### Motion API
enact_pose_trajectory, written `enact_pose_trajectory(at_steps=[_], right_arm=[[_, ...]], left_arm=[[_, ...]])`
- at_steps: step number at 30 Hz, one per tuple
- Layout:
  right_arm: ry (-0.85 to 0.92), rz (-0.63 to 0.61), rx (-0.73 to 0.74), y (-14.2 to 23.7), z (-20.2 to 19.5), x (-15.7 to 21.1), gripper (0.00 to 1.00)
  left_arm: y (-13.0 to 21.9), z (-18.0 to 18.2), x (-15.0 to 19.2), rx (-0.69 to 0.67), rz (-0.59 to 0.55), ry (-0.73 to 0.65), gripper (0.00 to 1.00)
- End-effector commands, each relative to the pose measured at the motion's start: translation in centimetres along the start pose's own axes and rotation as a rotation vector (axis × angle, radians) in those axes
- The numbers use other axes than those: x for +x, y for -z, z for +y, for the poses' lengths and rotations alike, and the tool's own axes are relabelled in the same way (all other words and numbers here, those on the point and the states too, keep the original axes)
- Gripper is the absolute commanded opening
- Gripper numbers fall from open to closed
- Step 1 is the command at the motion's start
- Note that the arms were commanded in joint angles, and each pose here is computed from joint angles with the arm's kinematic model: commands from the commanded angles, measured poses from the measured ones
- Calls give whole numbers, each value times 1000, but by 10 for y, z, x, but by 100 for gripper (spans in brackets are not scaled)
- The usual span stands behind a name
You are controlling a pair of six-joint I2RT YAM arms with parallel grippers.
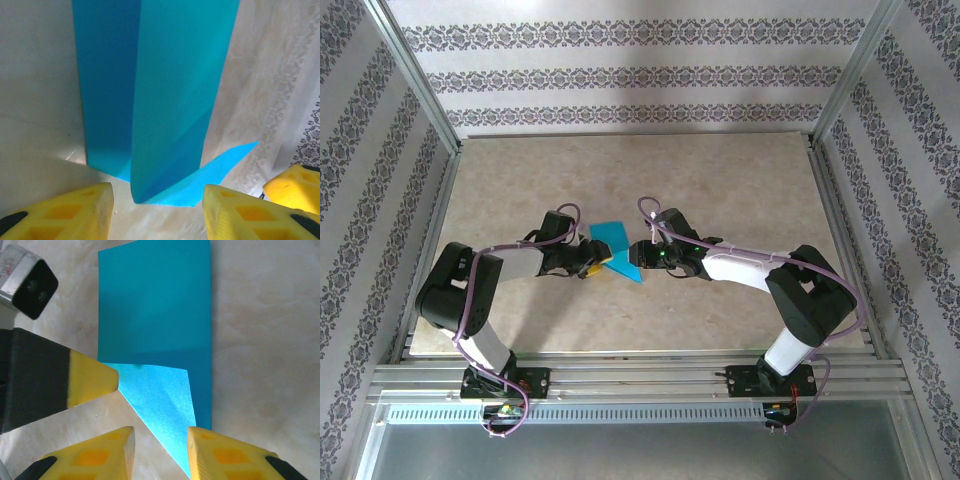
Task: Fold a paper plane with a square sheet of paper (pick it up from the middle)
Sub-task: Fourth fold the wing at the center of the table.
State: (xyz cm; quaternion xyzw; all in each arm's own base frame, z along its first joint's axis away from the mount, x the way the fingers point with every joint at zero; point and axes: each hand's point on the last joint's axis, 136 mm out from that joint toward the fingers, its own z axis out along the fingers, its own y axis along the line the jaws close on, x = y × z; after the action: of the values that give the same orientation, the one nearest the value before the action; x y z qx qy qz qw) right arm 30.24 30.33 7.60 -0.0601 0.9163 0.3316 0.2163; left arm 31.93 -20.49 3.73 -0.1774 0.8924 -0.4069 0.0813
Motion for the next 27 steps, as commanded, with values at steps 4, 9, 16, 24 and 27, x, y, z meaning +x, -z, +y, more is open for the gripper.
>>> enact_pose_trajectory(at_steps=[4, 9, 16, 24, 27], right_arm=[[-11, -18, 0, -1, 2, -8, 32], [-13, -21, 1, -1, 0, -9, 32], [-34, -101, -62, 9, 0, -20, 36], [-1, -136, -43, 19, -6, -26, 37], [18, -135, -39, 19, -7, -25, 37]], left_arm=[[1, -26, -10, 103, -16, -56, 39], [-1, -23, -10, 88, -14, -75, 29], [-1, -29, -9, 120, -14, -124, 21], [2, -33, -13, 129, -38, -160, 17], [3, -31, -14, 119, -44, -152, 14]])
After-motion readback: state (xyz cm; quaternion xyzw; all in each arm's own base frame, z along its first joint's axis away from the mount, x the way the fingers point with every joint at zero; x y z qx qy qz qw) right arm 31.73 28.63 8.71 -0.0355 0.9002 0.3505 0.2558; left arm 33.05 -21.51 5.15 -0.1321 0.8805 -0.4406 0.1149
